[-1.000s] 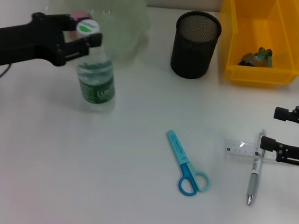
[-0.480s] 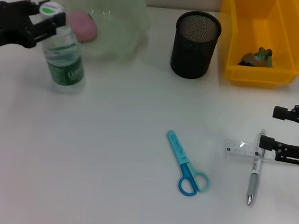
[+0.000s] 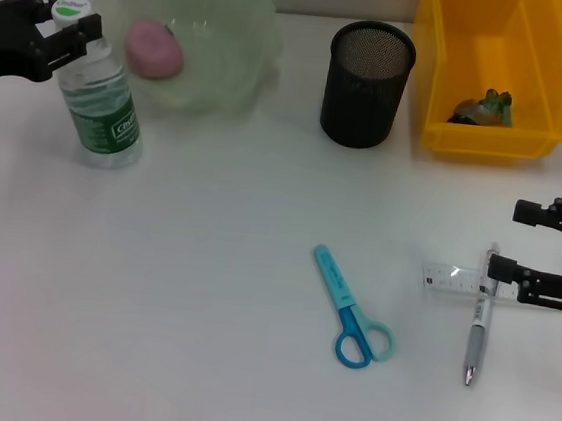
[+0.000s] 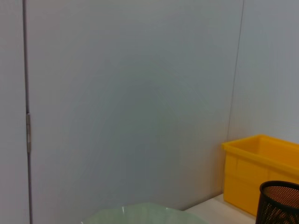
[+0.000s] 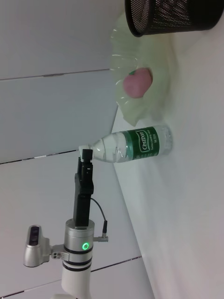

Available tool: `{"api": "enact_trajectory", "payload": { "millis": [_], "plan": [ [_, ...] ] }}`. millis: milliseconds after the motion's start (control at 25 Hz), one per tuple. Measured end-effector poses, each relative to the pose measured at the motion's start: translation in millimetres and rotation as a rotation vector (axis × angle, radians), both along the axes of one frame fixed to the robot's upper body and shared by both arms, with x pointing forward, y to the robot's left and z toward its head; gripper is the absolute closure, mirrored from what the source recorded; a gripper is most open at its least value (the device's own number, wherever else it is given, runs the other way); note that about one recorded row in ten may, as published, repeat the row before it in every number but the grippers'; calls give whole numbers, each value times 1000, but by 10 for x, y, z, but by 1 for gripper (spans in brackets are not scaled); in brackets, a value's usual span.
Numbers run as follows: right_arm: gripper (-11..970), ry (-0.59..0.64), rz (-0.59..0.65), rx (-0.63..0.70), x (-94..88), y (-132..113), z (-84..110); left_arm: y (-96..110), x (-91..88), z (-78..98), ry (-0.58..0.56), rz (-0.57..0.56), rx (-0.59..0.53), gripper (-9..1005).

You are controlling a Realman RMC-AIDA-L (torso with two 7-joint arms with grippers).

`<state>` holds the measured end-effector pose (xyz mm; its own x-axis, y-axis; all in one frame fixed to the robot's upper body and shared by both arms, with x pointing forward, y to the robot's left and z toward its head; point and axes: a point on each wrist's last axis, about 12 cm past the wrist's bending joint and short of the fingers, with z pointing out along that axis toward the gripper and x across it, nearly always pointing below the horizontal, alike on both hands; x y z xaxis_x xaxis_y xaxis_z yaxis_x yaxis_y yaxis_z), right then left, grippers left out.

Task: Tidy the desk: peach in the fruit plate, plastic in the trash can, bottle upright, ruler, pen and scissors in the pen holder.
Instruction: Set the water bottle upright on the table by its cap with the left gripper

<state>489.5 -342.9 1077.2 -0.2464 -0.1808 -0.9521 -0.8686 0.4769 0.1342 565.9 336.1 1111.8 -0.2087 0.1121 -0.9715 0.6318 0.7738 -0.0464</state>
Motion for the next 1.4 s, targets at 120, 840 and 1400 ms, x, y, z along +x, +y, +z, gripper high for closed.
{"api": "enact_trajectory", "payload": {
  "millis": [120, 840, 1400],
  "plan": [
    [131, 0, 0, 0, 0, 0, 0, 6, 3, -2, 0, 6, 1, 554],
    [131, 1, -1, 0, -4, -3, -2, 4, 8, 12, 6, 3, -5, 552],
    [130, 3, -3, 0, -10, -6, -6, 4, -4, 43, -8, -1, -33, 348]
  ]
}}
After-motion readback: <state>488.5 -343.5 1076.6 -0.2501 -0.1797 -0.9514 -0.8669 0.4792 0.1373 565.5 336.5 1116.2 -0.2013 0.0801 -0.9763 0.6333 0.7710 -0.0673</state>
